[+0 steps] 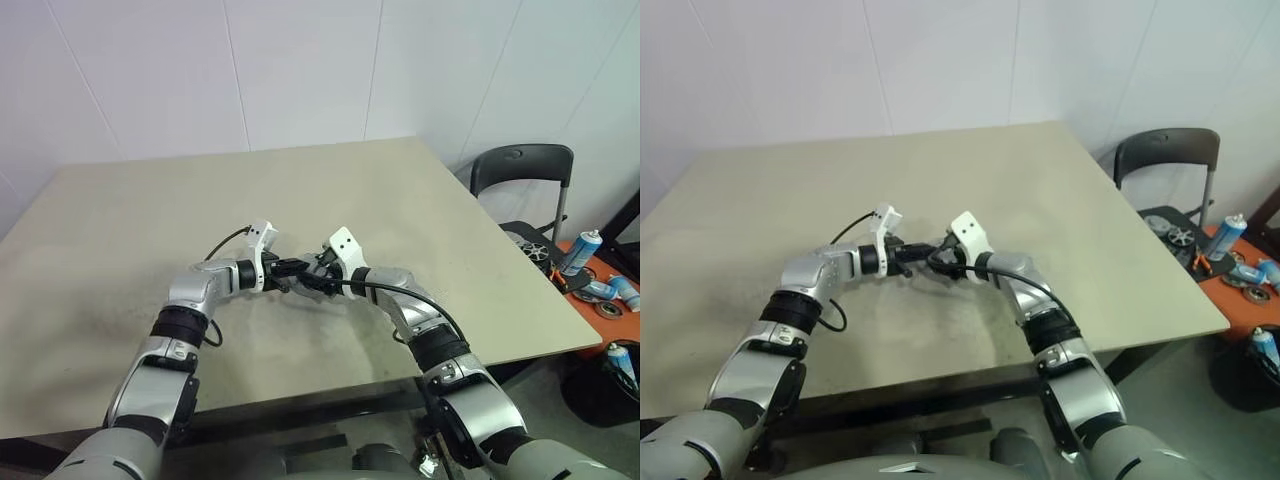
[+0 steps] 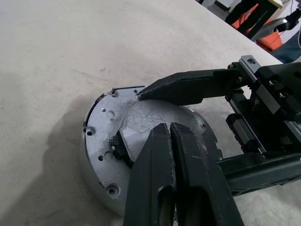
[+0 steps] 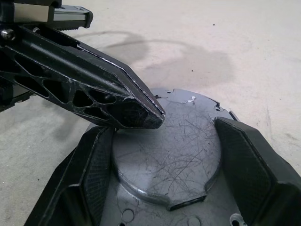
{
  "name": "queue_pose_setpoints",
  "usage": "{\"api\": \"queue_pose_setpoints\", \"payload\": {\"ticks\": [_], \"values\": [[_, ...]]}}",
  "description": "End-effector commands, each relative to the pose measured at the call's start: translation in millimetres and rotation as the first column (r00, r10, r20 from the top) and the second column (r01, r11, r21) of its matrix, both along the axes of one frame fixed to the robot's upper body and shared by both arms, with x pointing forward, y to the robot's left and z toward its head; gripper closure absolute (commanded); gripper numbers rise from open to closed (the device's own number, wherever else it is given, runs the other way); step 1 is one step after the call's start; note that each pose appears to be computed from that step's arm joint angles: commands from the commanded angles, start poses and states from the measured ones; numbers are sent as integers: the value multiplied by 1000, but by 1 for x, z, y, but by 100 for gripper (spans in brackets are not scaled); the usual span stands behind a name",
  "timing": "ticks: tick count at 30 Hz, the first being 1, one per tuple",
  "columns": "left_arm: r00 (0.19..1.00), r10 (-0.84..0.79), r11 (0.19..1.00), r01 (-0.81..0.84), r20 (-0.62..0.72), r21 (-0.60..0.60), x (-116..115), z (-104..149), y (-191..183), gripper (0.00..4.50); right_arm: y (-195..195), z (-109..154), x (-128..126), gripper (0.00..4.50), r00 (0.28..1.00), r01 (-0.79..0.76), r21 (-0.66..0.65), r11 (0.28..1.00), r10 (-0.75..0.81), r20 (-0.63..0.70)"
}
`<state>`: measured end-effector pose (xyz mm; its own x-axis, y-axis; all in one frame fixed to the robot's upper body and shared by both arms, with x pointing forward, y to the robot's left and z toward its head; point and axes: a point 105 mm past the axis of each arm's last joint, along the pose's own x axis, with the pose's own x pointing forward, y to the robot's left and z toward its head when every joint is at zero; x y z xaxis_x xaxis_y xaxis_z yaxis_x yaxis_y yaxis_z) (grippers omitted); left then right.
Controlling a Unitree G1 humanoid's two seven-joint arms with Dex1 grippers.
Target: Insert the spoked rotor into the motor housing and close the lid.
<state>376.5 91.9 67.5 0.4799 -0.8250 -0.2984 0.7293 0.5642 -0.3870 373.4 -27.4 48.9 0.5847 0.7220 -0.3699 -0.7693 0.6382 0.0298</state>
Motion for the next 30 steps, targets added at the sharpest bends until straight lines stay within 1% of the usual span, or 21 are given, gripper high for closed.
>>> {"api": "queue_pose_setpoints", "payload": {"ticks": [1, 6, 8, 9, 12, 14, 17, 20, 30], "values": [[1000, -31, 999, 31, 1, 25, -1, -3, -9, 434, -20, -49, -19, 148, 983, 37, -99, 994, -55, -178], [999, -44, 999, 44, -5, 18, -5, -4, -13, 434, -21, -50, -24, 148, 982, 25, -99, 995, -43, -186], [999, -46, 998, 46, -13, 35, -6, -8, -12, 434, -20, -49, -26, 148, 982, 17, -100, 995, -35, -186], [999, -51, 997, 52, -15, 57, -7, -11, -11, 434, -19, -49, -27, 148, 982, 15, -99, 995, -33, -186], [996, -86, 982, 82, 16, 170, -10, -24, -5, 434, -17, -47, -28, 148, 982, 12, -96, 995, -30, -184], [996, -88, 976, 79, 35, 204, -8, -26, -1, 434, -17, -46, -28, 148, 982, 12, -95, 995, -30, -185], [995, -86, 972, 71, 58, 223, -3, -24, 0, 434, -16, -47, -29, 148, 982, 12, -97, 995, -30, -188], [994, -89, 974, 73, 64, 215, -1, -22, -4, 434, -16, -48, -29, 148, 981, 12, -100, 995, -31, -191], [989, -138, 958, 118, 59, 262, -10, -32, 0, 434, -14, -49, -32, 148, 980, 17, -95, 995, -35, -195]]}}
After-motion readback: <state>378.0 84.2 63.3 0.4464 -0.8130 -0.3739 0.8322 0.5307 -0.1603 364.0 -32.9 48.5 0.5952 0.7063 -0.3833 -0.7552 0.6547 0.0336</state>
